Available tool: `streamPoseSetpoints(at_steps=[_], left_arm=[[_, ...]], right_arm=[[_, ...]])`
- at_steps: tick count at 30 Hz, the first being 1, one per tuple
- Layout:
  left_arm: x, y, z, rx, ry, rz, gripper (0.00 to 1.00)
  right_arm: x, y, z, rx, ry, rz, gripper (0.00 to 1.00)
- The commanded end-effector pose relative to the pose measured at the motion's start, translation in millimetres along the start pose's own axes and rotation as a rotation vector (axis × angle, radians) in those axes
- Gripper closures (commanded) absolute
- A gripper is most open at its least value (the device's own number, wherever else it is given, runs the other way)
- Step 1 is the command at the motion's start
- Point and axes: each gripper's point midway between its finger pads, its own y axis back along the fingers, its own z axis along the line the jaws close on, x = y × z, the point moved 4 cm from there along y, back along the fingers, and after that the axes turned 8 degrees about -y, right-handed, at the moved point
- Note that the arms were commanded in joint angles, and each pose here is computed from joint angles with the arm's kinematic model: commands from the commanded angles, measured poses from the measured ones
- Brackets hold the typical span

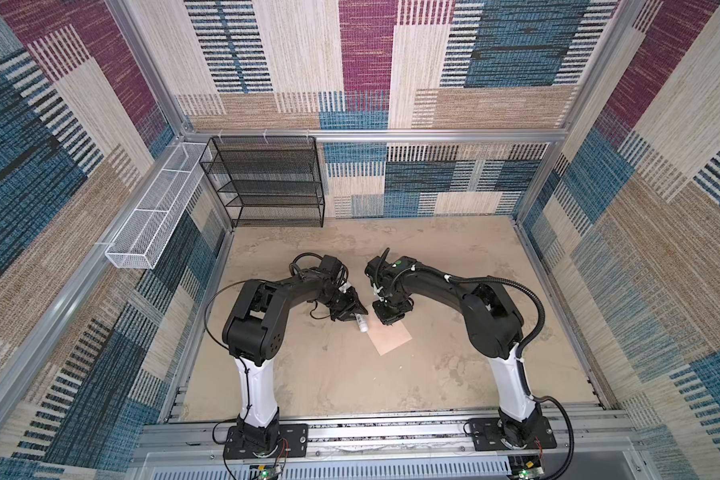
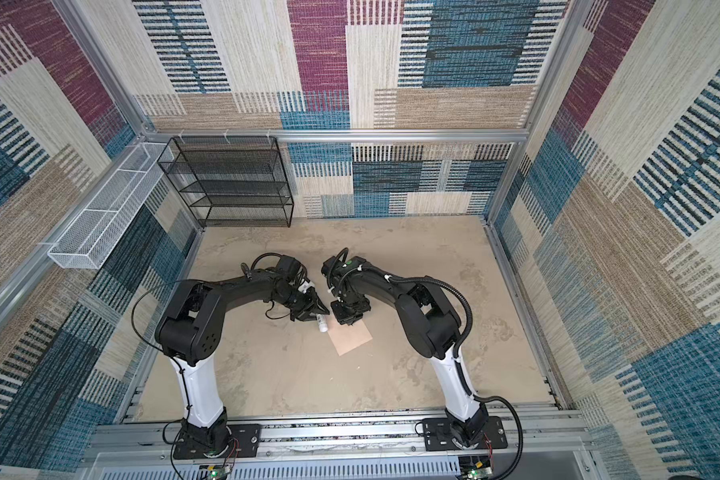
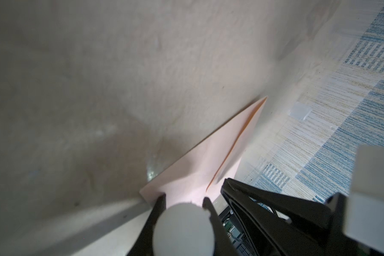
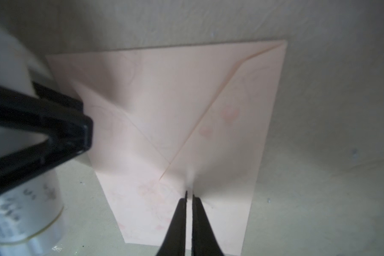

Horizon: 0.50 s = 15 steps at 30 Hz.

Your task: Place the letter into the envelope and seal it

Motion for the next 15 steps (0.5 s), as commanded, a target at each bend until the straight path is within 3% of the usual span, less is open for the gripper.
streamPoseSetpoints(at_steps=[1, 15], left_arm=[[6.1, -0.1, 13.0, -0.07, 0.031, 0.014, 1.0], [6.6, -0.1, 13.4, -0.07, 0.031, 0.009, 1.0]], right_arm=[[-4.2, -6.0, 3.5, -0.022, -0.007, -0.012, 0.89], [5.3, -30.4, 6.1, -0.003, -0.013, 0.017, 0.86]])
